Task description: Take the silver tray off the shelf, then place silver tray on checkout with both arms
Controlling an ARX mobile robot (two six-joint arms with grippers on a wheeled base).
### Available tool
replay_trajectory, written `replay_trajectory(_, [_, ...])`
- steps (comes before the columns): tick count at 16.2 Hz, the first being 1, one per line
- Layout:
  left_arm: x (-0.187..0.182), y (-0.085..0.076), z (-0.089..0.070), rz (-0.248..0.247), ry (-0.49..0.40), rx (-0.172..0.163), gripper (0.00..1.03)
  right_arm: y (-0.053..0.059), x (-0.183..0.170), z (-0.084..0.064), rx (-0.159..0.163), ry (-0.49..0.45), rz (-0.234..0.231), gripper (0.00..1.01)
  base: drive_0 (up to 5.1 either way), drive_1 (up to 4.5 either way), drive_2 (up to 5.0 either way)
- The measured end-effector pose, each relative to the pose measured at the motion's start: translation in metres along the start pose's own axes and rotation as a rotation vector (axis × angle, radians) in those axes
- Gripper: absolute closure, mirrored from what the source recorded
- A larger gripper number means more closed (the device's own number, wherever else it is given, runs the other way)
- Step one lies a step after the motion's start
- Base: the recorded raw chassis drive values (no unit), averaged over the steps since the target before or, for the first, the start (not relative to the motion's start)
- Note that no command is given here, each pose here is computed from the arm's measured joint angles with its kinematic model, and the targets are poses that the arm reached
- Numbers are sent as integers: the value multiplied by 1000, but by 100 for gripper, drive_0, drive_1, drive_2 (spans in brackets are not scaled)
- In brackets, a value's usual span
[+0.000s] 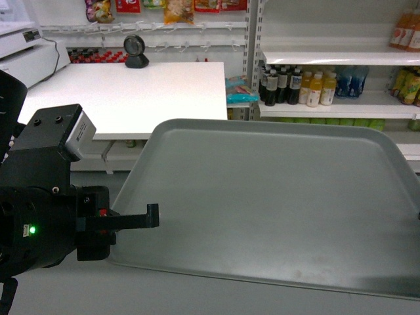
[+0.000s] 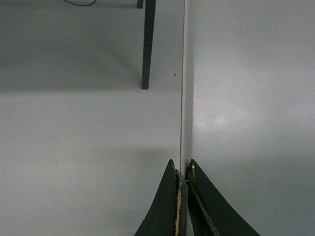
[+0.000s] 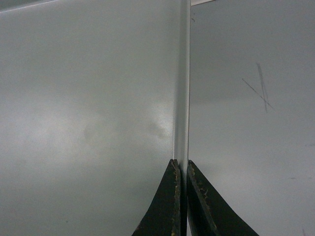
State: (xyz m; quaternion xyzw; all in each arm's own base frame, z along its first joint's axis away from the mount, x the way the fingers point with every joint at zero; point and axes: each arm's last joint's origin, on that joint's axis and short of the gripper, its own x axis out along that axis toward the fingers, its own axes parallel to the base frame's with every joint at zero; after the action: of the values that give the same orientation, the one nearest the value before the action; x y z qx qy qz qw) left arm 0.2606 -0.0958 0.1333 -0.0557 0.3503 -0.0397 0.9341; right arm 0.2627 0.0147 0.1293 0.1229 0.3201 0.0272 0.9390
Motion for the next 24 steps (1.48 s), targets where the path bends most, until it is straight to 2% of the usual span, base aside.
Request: replay_trajectory(24, [0, 1, 0, 3, -2, -2, 100, 1, 0, 0, -1, -1, 4, 99, -503, 241, 241])
